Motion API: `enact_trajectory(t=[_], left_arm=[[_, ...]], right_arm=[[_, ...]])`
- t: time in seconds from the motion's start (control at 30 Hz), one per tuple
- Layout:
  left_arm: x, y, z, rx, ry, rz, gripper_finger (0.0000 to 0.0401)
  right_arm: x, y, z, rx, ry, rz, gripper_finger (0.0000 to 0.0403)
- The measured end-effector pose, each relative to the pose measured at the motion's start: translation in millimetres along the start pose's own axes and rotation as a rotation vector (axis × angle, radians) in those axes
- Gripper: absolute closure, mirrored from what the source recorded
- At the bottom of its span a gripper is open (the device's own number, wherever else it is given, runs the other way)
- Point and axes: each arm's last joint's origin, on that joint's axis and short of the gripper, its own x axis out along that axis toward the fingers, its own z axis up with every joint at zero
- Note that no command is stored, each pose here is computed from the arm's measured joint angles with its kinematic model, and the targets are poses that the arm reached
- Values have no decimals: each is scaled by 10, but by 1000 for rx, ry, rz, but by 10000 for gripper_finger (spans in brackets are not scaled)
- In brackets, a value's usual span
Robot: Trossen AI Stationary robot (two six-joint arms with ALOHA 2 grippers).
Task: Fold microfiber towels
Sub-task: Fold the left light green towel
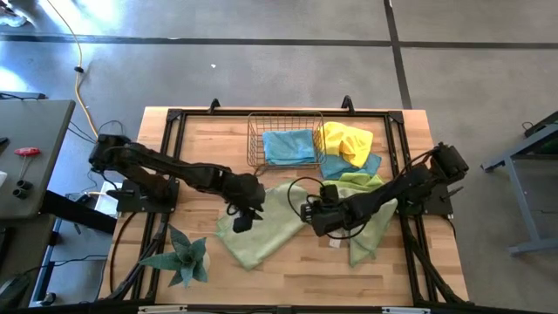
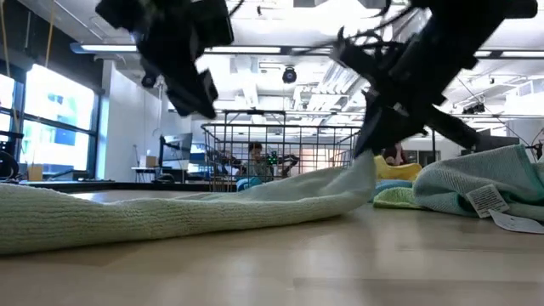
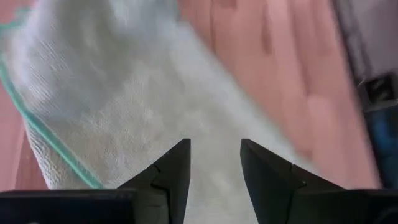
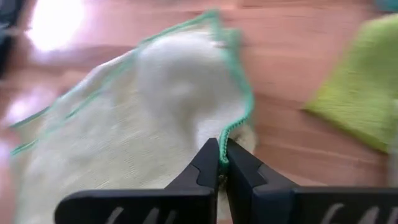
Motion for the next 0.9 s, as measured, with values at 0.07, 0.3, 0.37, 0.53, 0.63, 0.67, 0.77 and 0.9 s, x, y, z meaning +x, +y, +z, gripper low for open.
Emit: enact_trajectory(t=[0.07, 0.3, 0.37, 0.53, 0.63, 0.67, 0.77, 0.9], left_arm=[[-130, -33, 26, -50, -36, -9, 270], [-650, -171, 115, -128, -216, -67, 270], [-803, -219, 117, -125, -270, -77, 270], [-1161, -349, 72, -92, -379, -124, 270], [-1336, -415, 14, -72, -418, -153, 270], [-1388, -437, -3, -66, -433, -156, 270], [-1510, -485, -66, -54, -465, -152, 270], [-1633, -540, -132, -38, -491, -169, 270]], right_arm=[[9, 69, 8, -22, 11, 60, 402], [237, 289, 16, 25, 2, 256, 402], [325, 346, -24, 65, 1, 322, 403], [448, 625, -129, 94, -13, 405, 403], [503, 839, -205, 51, 3, 426, 403], [522, 915, -230, 35, 13, 428, 403], [582, 1115, -324, -2, 33, 413, 403], [672, 1336, -454, -42, 74, 390, 403]])
